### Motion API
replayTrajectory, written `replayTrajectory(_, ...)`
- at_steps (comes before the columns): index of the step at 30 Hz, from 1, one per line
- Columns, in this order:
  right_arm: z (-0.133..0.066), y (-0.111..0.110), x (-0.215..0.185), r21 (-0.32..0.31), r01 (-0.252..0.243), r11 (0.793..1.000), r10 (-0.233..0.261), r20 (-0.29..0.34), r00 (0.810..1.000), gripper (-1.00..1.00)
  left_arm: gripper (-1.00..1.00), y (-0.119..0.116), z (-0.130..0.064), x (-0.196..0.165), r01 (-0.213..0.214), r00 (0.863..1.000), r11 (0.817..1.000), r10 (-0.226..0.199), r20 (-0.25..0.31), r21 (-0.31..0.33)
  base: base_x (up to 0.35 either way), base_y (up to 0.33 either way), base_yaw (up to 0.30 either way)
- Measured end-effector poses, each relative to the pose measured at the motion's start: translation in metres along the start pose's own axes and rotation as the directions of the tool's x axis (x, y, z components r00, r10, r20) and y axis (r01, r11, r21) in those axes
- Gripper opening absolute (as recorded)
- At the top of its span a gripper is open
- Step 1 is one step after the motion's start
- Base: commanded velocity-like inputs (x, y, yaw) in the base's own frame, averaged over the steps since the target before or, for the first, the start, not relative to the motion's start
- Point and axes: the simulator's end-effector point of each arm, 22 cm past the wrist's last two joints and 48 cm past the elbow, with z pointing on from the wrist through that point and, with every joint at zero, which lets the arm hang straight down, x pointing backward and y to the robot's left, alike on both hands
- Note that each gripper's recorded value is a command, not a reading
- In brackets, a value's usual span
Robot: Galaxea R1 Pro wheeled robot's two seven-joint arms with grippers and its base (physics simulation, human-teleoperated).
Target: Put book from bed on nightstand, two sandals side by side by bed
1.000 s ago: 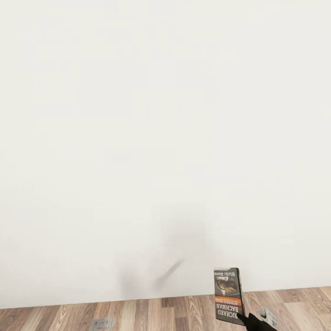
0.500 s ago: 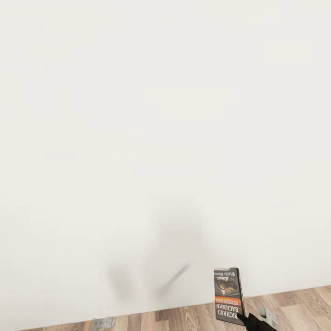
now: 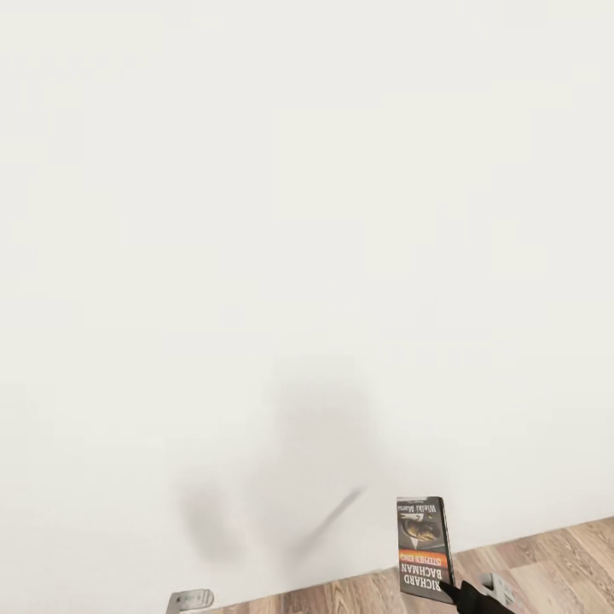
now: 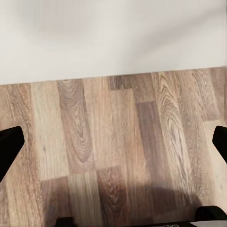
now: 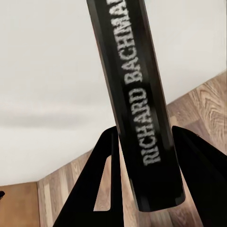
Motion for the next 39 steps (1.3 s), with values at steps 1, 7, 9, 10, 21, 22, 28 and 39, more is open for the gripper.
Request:
replayTrajectory(1, -0.0001, -0.0001, 0.0002, 0.000, 0.000, 1.000, 0.000, 0.000, 1.000, -1.00, 1.00, 0.0000, 0.0000, 0.0000, 0.000, 1.000, 1.000, 0.000, 0.000, 0.000, 0.002, 0.000, -0.251)
replayTrajectory(7, 0.0001, -0.0004, 0.0009, 0.002, 0.000, 1.000, 0.000, -0.002, 1.000, -1.00, 1.00, 0.0000, 0.0000, 0.0000, 0.000, 1.000, 1.000, 0.000, 0.000, 0.000, 0.000, 0.000, -0.254)
replayTrajectory(9, 0.0001, -0.0004, 0.0007, 0.002, -0.001, 1.000, 0.001, -0.001, 1.000, -1.00, 1.00, 0.0000, 0.0000, 0.0000, 0.000, 1.000, 1.000, 0.000, 0.000, 0.000, 0.000, 0.000, -0.266)
replayTrajectory(10, 0.0000, -0.0006, 0.0009, 0.002, 0.000, 1.000, 0.000, -0.002, 1.000, -1.00, 1.00, 0.0000, 0.0000, 0.0000, 0.000, 1.000, 1.000, 0.000, 0.000, 0.000, 0.000, 0.000, -0.269)
replayTrajectory(21, 0.0001, -0.0006, 0.0014, 0.002, 0.001, 1.000, -0.001, -0.004, 1.000, -1.00, 1.00, 0.0000, 0.0000, 0.0000, 0.000, 1.000, 1.000, 0.000, 0.000, 0.000, 0.000, 0.000, -0.281)
replayTrajectory(22, 0.0001, -0.0005, 0.0016, 0.002, 0.001, 1.000, -0.001, -0.004, 1.000, -1.00, 1.00, 0.0000, 0.0000, 0.0000, 0.000, 1.000, 1.000, 0.000, 0.000, 0.000, 0.000, 0.000, -0.289)
replayTrajectory(28, 0.0002, -0.0004, 0.0017, 0.002, 0.001, 1.000, -0.001, -0.005, 1.000, -1.00, 1.00, 0.0000, 0.0000, 0.0000, 0.000, 1.000, 1.000, 0.000, 0.000, 0.000, 0.000, 0.000, -0.291)
replayTrajectory(39, 0.0000, -0.0004, 0.0023, 0.002, 0.003, 1.000, -0.003, -0.006, 1.000, -1.00, 1.00, -0.0001, -0.0002, 0.0000, 0.000, 1.000, 1.000, 0.000, 0.000, 0.000, 0.064, 0.000, -0.295)
